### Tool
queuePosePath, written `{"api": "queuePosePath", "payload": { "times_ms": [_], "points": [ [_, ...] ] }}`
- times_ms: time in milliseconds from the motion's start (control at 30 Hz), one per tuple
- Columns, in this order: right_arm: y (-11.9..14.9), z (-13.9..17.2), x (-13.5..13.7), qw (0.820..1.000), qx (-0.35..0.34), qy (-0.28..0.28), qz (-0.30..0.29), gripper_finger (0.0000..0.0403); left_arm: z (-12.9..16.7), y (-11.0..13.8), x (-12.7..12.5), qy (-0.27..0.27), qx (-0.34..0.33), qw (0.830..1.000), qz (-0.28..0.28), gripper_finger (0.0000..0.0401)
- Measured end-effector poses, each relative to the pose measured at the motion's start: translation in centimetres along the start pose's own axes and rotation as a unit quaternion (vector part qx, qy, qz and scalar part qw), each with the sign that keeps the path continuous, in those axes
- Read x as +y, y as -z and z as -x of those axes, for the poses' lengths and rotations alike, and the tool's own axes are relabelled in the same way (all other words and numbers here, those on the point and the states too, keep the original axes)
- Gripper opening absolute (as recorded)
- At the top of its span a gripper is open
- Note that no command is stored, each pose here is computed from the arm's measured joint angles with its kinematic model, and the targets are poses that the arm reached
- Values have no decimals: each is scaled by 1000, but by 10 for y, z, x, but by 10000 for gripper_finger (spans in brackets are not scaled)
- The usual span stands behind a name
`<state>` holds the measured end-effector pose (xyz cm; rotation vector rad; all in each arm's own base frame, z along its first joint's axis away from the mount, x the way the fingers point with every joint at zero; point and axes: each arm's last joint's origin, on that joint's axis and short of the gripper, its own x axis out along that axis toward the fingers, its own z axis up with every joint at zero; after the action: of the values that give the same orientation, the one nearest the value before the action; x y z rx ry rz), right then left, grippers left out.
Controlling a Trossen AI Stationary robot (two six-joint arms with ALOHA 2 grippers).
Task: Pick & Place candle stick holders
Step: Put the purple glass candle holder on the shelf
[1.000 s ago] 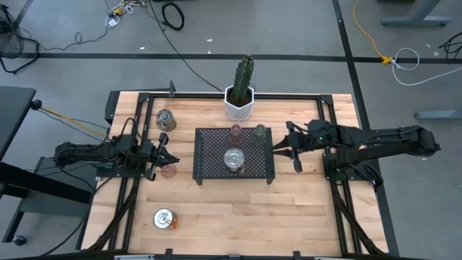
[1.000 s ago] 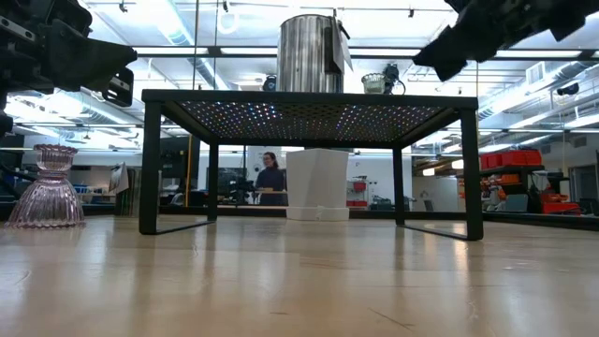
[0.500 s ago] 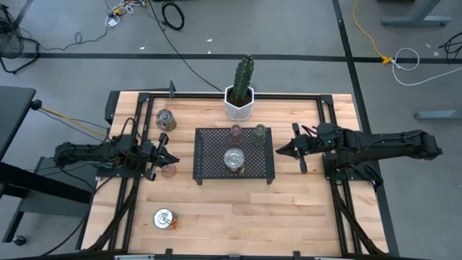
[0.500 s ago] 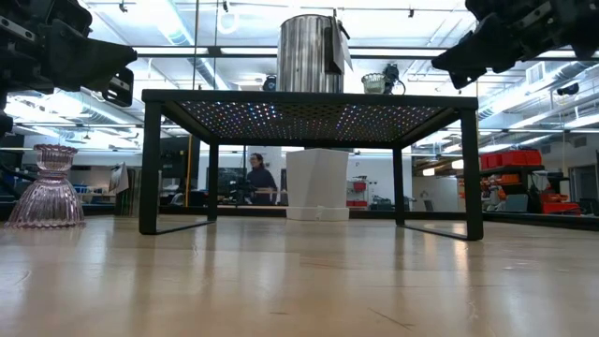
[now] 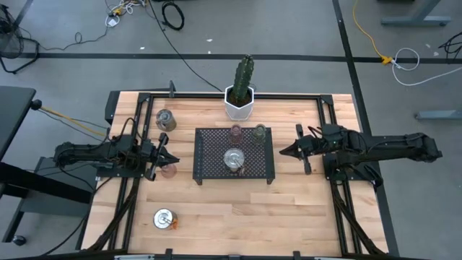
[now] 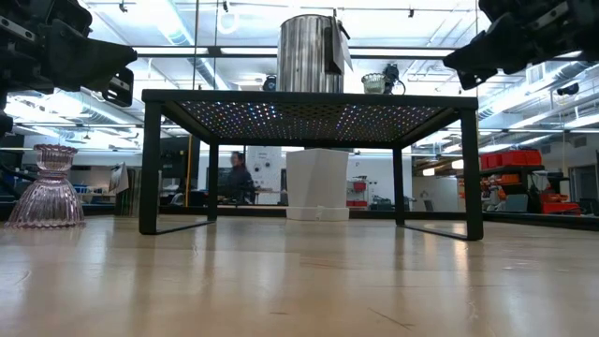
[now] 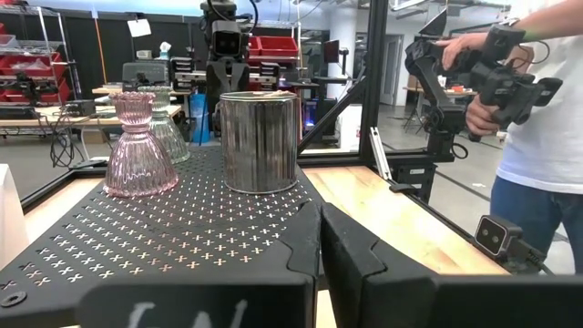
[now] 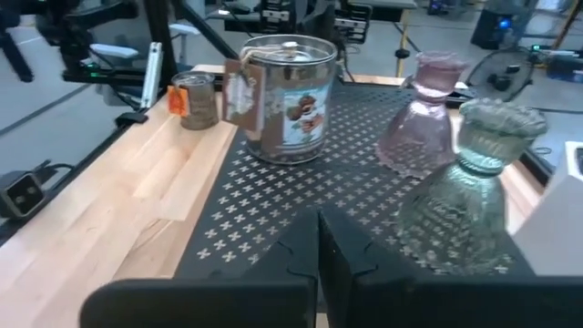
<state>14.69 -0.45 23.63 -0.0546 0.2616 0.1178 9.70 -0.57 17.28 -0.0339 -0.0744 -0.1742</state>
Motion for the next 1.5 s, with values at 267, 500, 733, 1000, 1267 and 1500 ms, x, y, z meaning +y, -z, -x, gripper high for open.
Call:
{"api": "queuePosePath", "payload": {
  "times_ms": [267,500,733,1000,1267,1500],
  "points": [
    [18,0,3,1000,-15,-19,3,4,0,0,0,0,0,1000,0,18],
    [30,6,9,999,-34,-38,9,2,0,0,0,0,0,1000,0,18],
    [37,11,12,998,-51,-42,16,2,0,0,0,0,0,1000,0,18],
    [50,14,14,996,-78,-39,23,2,0,0,0,0,0,1000,0,18],
    [60,18,15,992,-117,-30,38,2,0,0,0,0,0,1000,0,18],
    [65,21,15,987,-153,-27,45,2,0,0,0,0,0,1000,0,18]
  ]
}}
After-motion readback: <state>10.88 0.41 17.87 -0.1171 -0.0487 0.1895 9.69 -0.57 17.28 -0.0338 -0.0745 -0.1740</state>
